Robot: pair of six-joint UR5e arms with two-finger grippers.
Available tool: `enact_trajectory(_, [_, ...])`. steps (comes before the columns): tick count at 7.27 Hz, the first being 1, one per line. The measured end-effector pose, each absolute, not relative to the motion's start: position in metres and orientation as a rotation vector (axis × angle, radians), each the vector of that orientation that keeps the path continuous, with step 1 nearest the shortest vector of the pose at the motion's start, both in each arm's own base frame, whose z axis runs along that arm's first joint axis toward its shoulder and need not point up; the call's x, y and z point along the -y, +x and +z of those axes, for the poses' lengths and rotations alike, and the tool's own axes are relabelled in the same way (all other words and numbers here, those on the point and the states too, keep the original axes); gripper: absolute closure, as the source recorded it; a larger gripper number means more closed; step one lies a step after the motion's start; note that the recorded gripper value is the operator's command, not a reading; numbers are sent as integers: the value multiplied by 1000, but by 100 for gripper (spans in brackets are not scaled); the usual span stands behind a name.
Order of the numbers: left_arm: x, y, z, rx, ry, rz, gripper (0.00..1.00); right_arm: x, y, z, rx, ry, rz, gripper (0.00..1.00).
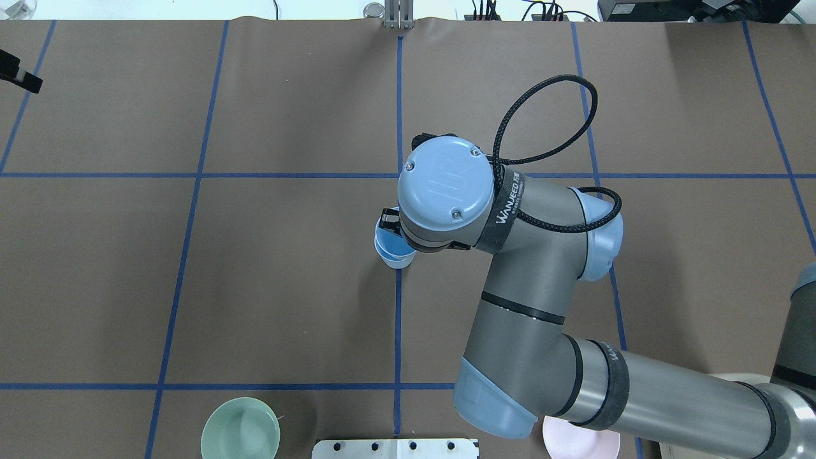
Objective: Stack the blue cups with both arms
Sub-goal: 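Lower the cup into the center cup and open the right gripper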
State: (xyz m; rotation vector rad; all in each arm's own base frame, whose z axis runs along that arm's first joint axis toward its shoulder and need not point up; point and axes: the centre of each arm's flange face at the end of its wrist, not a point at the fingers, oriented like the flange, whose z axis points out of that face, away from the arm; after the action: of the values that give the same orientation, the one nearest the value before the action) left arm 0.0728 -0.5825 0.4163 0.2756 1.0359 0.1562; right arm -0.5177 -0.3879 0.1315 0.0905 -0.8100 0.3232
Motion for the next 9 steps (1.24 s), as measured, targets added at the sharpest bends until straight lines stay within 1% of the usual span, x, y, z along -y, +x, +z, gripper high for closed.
enact_trajectory(4, [582,73,416,-1036,276,157,2,402,-517,131,828,104,332,100])
enact_trajectory(9, [581,74,420,-1034,272,160,2,406,-523,124,833,100,343,100])
